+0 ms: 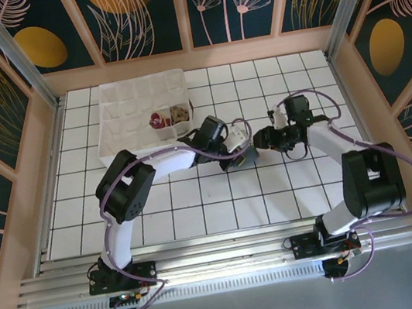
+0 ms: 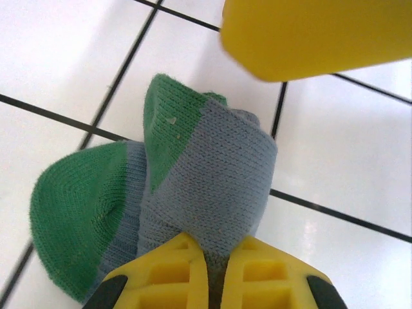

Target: Roll the socks

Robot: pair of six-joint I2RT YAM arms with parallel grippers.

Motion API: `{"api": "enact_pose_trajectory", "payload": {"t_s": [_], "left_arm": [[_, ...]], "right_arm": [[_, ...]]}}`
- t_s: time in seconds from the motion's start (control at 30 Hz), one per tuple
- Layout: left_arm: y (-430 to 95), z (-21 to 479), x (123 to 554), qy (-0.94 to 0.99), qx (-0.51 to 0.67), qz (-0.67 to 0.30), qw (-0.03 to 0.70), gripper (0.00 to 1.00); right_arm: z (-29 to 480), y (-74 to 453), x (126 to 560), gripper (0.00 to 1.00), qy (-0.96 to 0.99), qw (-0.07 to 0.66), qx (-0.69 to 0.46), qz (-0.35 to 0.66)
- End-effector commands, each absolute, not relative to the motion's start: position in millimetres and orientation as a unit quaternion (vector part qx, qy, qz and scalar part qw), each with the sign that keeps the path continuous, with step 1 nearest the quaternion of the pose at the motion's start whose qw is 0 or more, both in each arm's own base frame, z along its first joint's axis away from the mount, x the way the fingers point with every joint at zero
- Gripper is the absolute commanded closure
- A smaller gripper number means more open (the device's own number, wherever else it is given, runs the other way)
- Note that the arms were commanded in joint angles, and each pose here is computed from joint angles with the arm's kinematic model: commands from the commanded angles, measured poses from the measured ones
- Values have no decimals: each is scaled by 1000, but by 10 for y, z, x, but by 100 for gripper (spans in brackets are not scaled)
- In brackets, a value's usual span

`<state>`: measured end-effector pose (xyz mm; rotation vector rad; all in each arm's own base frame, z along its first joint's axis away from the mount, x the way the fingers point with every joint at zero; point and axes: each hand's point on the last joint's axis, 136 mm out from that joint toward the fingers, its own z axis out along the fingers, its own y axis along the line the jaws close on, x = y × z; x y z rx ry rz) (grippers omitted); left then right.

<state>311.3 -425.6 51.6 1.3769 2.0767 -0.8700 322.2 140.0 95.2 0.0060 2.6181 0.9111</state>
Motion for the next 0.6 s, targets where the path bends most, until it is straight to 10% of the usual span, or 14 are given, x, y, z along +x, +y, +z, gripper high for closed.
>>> {"api": "enact_pose_trajectory", "payload": {"t_s": [0.0,0.43,0.57], "left_arm": [[-4119,79,2736,806,436,-390,90,100],[-3999,-151,2928,829,355,-431,22,100],[-3995,-139,2951,830,362,-423,28,100]], "right_arm": [[952,1435,3221,47,920,196,12,340],[584,1668,3344,43,928,170,-36,330],[417,1723,3372,67,932,151,-49,325]]}}
